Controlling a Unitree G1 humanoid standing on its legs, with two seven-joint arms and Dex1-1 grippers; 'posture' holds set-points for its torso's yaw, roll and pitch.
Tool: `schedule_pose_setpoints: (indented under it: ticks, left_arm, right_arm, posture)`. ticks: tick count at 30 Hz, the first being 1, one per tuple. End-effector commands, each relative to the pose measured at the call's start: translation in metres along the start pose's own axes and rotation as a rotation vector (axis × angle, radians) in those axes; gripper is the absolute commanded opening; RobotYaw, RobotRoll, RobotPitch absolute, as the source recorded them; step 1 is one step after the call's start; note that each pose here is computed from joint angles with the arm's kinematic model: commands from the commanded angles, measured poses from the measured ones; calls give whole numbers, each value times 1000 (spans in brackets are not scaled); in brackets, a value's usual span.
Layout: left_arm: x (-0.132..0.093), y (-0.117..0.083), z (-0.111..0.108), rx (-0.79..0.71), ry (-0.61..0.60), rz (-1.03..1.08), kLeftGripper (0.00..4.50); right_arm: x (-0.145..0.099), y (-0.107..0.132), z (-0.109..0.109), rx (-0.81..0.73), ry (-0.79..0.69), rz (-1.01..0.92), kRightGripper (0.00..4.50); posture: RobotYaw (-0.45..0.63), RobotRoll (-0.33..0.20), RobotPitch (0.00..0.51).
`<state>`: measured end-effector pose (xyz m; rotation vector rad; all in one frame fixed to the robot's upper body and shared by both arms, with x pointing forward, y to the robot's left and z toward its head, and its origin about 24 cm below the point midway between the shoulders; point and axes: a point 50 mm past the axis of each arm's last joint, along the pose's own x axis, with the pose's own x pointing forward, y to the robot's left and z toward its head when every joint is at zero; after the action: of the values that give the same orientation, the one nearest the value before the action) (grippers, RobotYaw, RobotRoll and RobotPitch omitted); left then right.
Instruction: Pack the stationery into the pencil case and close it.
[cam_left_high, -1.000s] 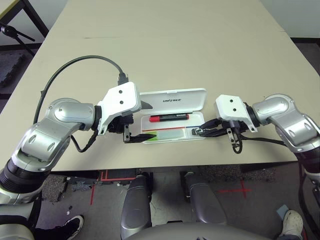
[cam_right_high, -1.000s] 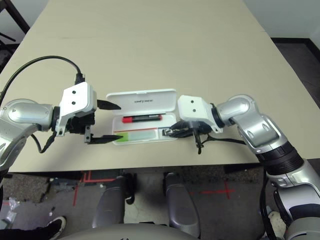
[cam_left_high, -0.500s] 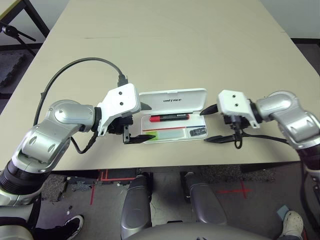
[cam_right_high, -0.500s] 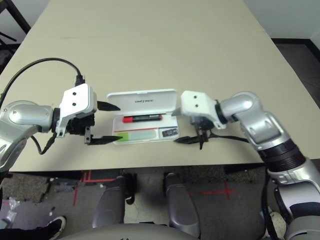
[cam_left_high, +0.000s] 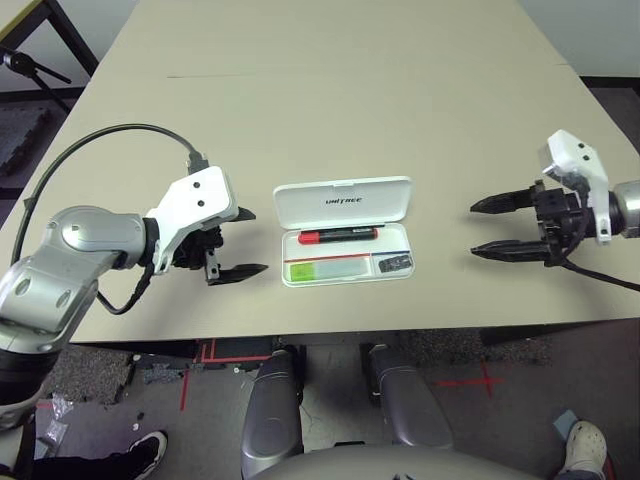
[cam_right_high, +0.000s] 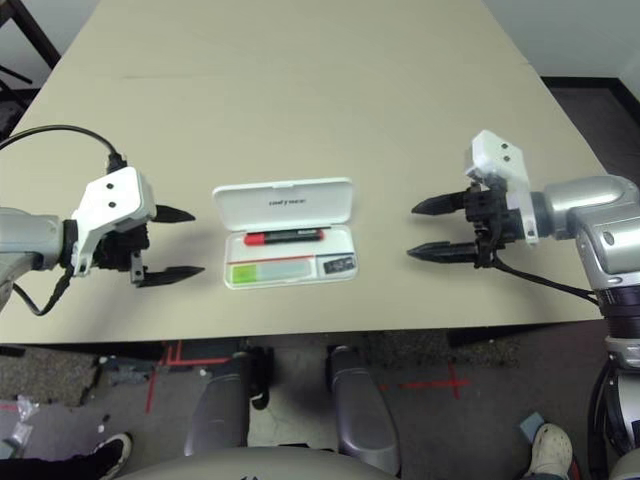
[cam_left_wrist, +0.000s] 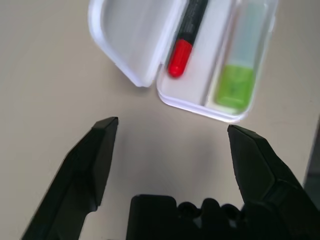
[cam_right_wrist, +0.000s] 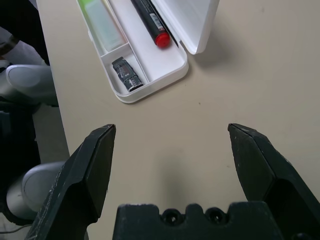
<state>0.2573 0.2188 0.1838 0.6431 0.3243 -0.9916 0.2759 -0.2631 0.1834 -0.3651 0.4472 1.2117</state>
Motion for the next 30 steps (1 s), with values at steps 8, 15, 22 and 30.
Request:
schedule_pose_setpoints:
  ticks: [8,15,22,30]
  left_arm:
    - [26,31,-32,-25,-2,191,344]
    - [44,41,-29,-8,-60,223,24]
    - [59,44,-14,14,-151,217,24]
    - [64,33,1,6,-223,108,24]
  right_arm:
    - [2,4,1,0,-18,-20,4500]
    - [2,5,0,-4,-10,-25,4500]
    - [2,5,-3,-10,3,-34,4500]
    - [2,5,-3,-14,4,-37,4500]
  posture:
    - [-102,0,195]
    - [-111,0,187]
    - [-116,0,182]
    - [-122,0,177]
